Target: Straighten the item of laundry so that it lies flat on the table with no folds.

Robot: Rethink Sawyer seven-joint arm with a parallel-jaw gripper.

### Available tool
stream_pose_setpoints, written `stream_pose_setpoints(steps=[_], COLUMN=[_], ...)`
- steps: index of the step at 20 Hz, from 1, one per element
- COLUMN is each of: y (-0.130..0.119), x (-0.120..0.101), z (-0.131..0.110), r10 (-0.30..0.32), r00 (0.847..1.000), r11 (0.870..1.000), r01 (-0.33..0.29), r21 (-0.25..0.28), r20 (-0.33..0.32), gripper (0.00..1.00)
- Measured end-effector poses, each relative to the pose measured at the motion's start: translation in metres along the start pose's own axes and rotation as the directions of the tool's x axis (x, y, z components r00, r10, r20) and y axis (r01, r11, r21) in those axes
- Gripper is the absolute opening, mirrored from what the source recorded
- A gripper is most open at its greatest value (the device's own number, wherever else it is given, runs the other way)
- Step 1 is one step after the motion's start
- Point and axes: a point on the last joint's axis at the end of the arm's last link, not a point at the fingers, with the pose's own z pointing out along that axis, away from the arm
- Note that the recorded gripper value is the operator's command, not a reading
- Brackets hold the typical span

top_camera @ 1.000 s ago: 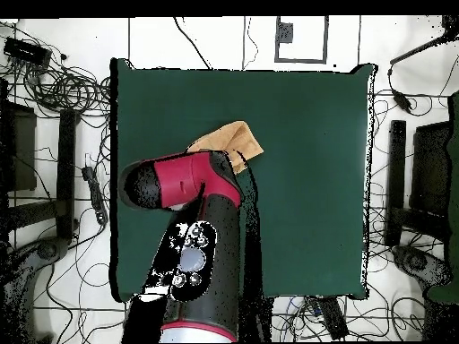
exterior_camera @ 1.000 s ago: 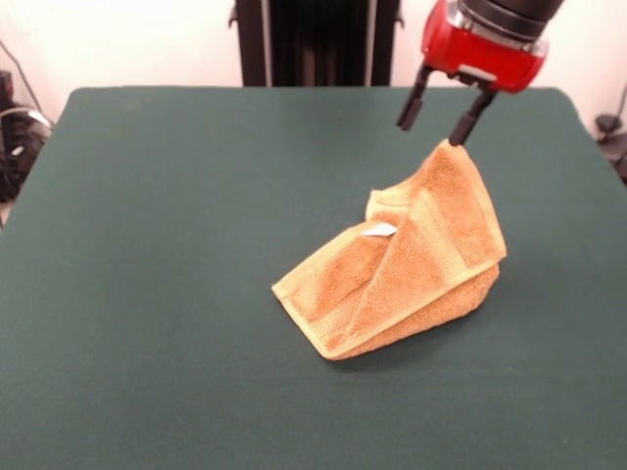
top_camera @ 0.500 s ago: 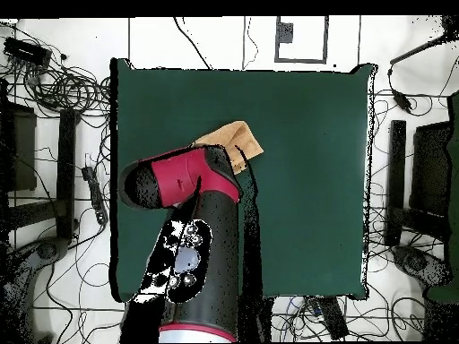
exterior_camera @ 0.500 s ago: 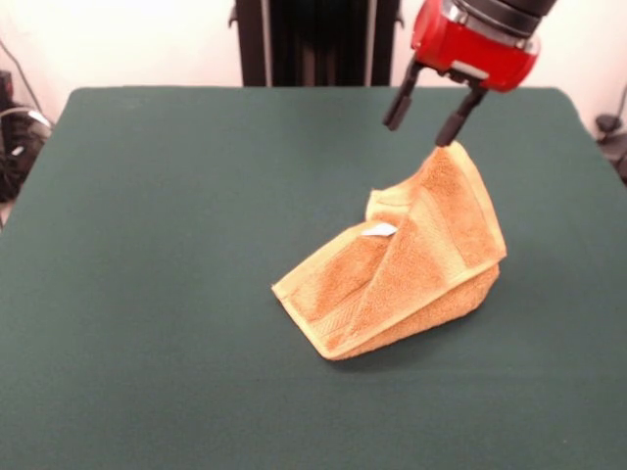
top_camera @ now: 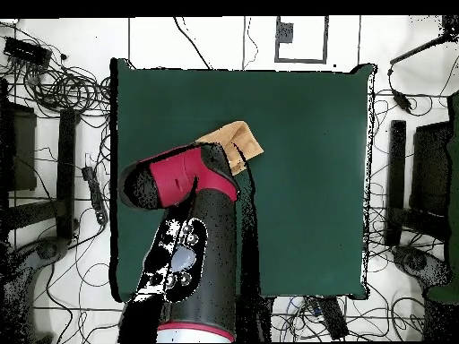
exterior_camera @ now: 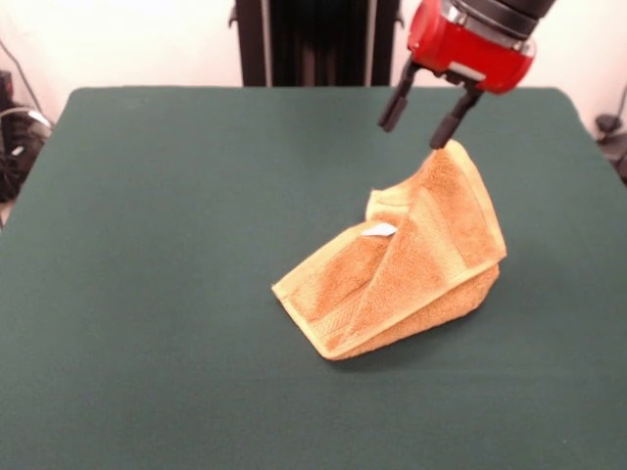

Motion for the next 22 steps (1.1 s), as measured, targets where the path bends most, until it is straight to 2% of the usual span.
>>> stream_pose_setpoints(steps=[17,22], y=[0.016,0.028], x=[0.002,0.004], z=[-0.002,-0.006], r10=[-0.036,-0.055], r00=[0.999,0.998], r11=[0.999,0.998], r01=[0.037,0.055], r21=[-0.005,-0.005], r20=[0.01,0.016], gripper=[1.0,1.0])
